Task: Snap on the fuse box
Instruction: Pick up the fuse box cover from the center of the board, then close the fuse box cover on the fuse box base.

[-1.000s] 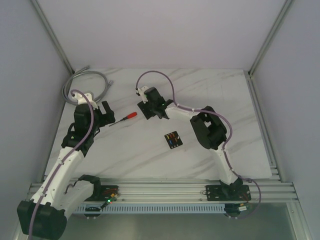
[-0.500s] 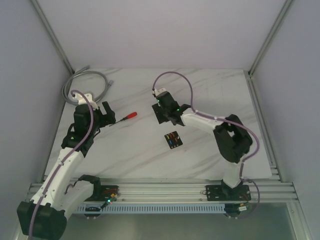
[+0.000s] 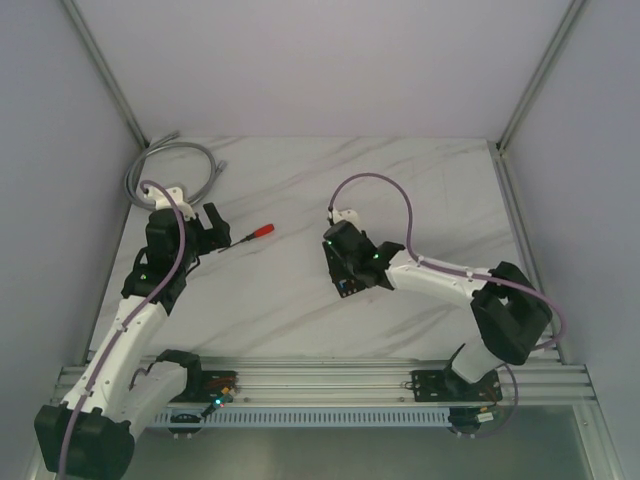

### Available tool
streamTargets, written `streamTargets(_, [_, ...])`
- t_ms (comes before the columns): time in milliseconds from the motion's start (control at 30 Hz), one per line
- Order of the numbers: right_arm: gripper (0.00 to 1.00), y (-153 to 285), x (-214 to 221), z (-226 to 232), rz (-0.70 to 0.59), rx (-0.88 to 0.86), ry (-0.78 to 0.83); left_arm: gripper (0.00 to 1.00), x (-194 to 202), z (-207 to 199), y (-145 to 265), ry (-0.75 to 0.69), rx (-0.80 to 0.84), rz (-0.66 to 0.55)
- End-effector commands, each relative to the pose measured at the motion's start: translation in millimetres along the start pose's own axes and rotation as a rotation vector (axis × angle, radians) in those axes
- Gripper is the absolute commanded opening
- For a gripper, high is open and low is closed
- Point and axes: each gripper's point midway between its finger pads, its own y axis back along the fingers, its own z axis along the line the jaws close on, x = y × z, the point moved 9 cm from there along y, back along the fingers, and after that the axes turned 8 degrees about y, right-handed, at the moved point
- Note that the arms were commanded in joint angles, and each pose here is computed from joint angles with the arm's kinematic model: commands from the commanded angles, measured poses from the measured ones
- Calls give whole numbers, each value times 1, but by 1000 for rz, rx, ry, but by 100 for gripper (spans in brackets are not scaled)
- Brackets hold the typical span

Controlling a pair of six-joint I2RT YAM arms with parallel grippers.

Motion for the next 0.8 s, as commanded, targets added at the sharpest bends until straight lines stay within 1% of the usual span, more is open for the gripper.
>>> streamTargets(0, [52, 12, 6, 2, -31, 51, -69, 100, 1, 1, 0, 11, 9, 2])
streamTargets(200, [54, 7, 17, 5, -1, 56, -53, 100, 1, 0, 0, 13, 15, 4])
streamTargets(333, [54, 5, 18, 9, -2, 47, -54, 100, 1, 1, 0, 13, 13, 4])
streamTargets(433, [55, -4, 23, 13, 22, 43, -43, 100, 2, 1, -1, 14, 13, 7])
streamTargets(633, [57, -8, 26, 18, 38, 41, -37, 100, 2, 1, -1, 15, 13, 7])
streamTargets(767, [60, -9, 29, 19, 49, 43, -40, 100, 2, 1, -1, 14, 13, 8])
